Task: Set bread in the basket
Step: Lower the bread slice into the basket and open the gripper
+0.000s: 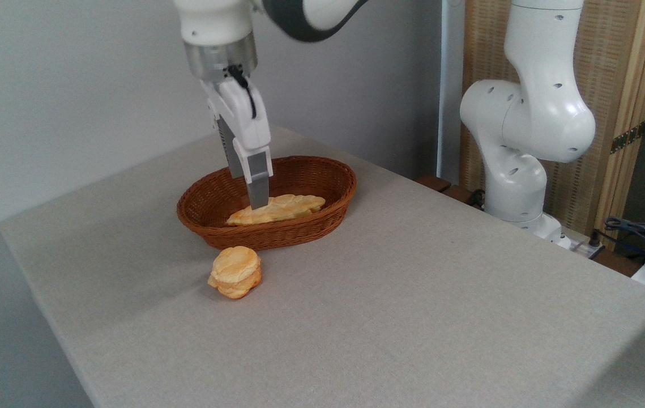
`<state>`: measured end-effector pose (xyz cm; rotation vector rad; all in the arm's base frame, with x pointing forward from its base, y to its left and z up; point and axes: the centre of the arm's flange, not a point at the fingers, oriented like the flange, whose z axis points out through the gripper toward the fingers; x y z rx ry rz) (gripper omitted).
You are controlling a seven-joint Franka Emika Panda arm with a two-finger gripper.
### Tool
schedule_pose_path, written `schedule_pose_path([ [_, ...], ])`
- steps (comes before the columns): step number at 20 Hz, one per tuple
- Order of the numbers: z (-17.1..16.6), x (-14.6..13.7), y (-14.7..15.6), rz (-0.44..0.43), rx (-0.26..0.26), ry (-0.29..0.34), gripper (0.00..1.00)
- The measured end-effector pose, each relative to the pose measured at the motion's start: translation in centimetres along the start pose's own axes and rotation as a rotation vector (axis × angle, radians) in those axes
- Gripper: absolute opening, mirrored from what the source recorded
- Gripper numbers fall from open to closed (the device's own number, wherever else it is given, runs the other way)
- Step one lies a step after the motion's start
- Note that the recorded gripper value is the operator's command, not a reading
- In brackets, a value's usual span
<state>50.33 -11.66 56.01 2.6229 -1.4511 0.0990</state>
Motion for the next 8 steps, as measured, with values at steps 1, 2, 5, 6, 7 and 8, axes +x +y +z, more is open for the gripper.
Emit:
schedule_pose_path([
  [1,-0.6,-0.5,-0.5,-0.009,0.014,0.002,1.00],
  [2,-1.5,-1.3,-1.4,-0.022,0.041,-0.002,1.00],
  [5,-2.4,-2.6,-2.6,-0.035,0.092,-0.039,1.00],
  [6,-2.4,-2.9,-2.9,-0.040,0.098,-0.046,1.00],
  [7,-2.4,-3.1,-3.1,-0.046,0.101,-0.049,1.00],
  [8,-2.4,-3.2,-3.2,-0.049,0.101,-0.050,1.00],
])
